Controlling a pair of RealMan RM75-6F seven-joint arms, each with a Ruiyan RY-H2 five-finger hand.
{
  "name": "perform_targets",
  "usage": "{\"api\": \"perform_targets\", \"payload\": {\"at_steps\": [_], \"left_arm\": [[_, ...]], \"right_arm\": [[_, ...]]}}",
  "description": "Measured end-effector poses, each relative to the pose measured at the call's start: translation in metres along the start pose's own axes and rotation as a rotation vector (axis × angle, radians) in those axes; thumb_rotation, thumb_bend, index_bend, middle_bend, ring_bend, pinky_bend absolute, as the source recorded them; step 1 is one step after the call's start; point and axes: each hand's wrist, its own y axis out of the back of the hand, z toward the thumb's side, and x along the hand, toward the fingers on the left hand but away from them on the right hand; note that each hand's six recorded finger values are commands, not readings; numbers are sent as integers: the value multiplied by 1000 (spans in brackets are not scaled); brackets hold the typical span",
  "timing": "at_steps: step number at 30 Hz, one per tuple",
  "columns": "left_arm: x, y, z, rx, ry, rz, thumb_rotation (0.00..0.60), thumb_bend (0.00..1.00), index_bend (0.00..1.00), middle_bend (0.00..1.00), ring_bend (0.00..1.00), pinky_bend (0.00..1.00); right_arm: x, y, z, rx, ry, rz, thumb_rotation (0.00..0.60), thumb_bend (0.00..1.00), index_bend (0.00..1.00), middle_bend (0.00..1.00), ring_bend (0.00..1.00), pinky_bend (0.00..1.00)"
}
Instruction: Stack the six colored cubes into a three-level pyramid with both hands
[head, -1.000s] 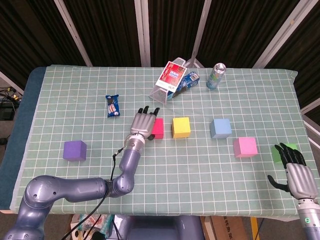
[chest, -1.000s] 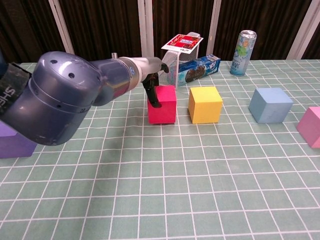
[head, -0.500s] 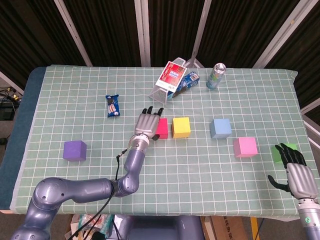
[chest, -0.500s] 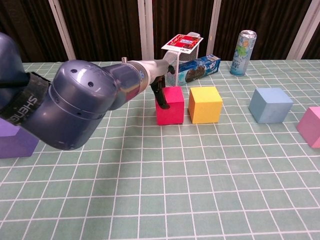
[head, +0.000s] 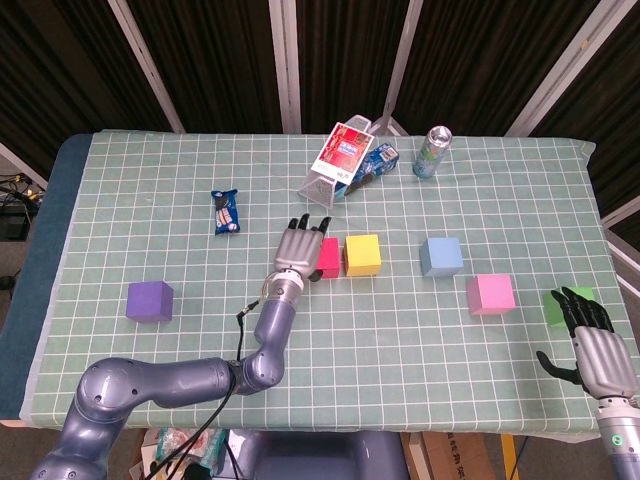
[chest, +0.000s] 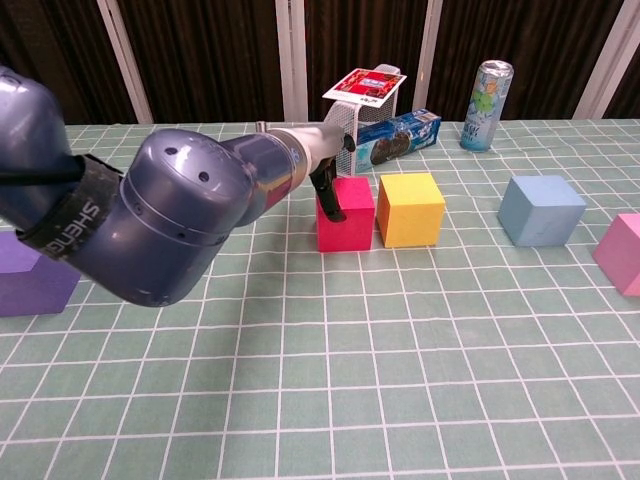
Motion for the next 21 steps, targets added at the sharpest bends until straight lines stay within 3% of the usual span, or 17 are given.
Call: {"api": "perform_targets", "payload": {"at_steps": [21], "left_arm": [[2, 0, 8, -15, -15, 23, 600, 375, 74, 332, 41, 107]], "right_arm": [[1, 1, -2, -5, -8, 1, 600, 323, 0, 0, 0, 0]]}}
